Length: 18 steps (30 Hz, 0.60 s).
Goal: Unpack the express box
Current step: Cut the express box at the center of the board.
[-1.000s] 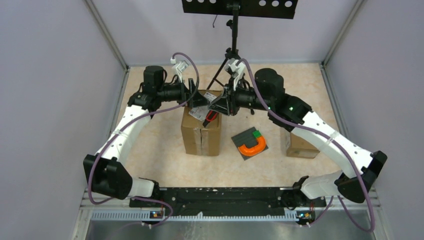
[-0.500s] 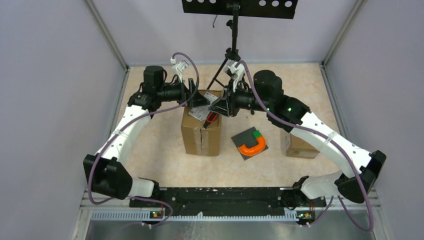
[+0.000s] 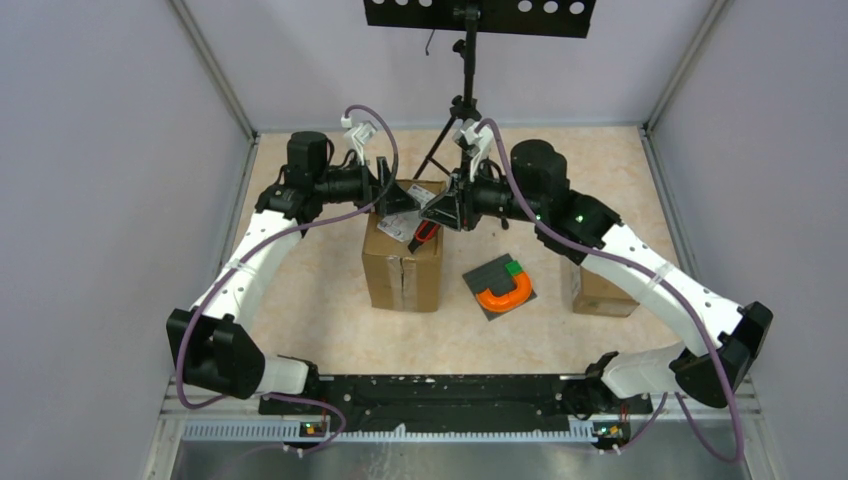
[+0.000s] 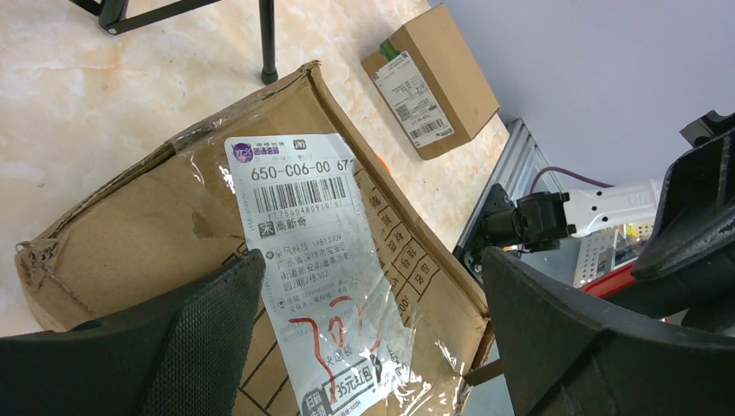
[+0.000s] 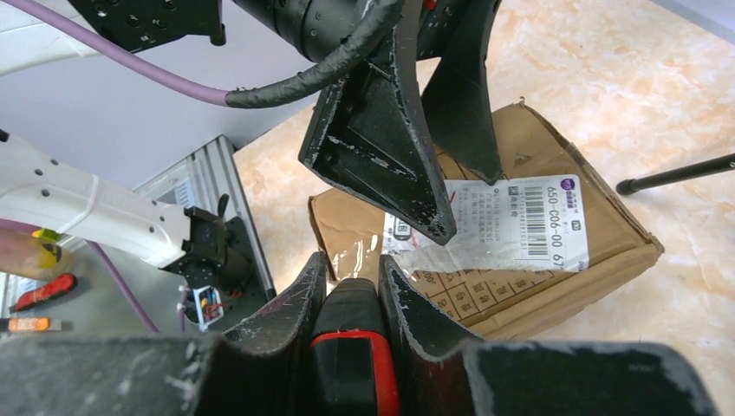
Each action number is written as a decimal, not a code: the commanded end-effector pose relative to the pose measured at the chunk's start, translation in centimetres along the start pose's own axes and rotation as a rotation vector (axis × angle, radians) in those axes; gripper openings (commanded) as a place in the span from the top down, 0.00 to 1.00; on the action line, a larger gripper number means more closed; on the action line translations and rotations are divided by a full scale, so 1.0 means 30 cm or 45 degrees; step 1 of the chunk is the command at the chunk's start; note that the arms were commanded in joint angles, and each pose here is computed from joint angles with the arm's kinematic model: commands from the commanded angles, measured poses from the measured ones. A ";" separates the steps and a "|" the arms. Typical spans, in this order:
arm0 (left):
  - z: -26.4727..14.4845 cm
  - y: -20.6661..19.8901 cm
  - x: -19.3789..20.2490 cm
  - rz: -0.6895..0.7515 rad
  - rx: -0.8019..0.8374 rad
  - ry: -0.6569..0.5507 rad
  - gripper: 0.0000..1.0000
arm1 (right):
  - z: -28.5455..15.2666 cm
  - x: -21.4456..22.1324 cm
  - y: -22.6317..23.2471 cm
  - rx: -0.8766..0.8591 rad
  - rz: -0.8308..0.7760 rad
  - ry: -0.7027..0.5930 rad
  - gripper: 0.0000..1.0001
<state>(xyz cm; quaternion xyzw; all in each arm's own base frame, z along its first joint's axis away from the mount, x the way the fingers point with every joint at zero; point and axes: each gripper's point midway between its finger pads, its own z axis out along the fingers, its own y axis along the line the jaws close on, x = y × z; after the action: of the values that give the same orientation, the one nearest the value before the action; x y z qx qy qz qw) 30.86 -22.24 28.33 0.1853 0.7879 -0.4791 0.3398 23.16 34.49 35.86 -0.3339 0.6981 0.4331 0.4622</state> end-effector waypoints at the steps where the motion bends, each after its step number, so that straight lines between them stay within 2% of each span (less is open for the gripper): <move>1: 0.009 0.088 0.087 -0.130 -0.116 0.094 0.02 | -0.029 -0.067 0.048 -0.073 -0.018 -0.085 1.00; 18: 0.011 0.094 0.094 -0.135 -0.119 0.097 0.02 | -0.038 -0.041 0.045 -0.068 -0.011 -0.053 1.00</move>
<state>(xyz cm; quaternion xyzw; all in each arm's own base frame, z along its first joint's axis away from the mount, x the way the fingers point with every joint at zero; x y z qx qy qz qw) 30.86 -22.24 28.33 0.1853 0.7879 -0.4791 0.3398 22.65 34.58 35.77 -0.3374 0.6965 0.4425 0.4531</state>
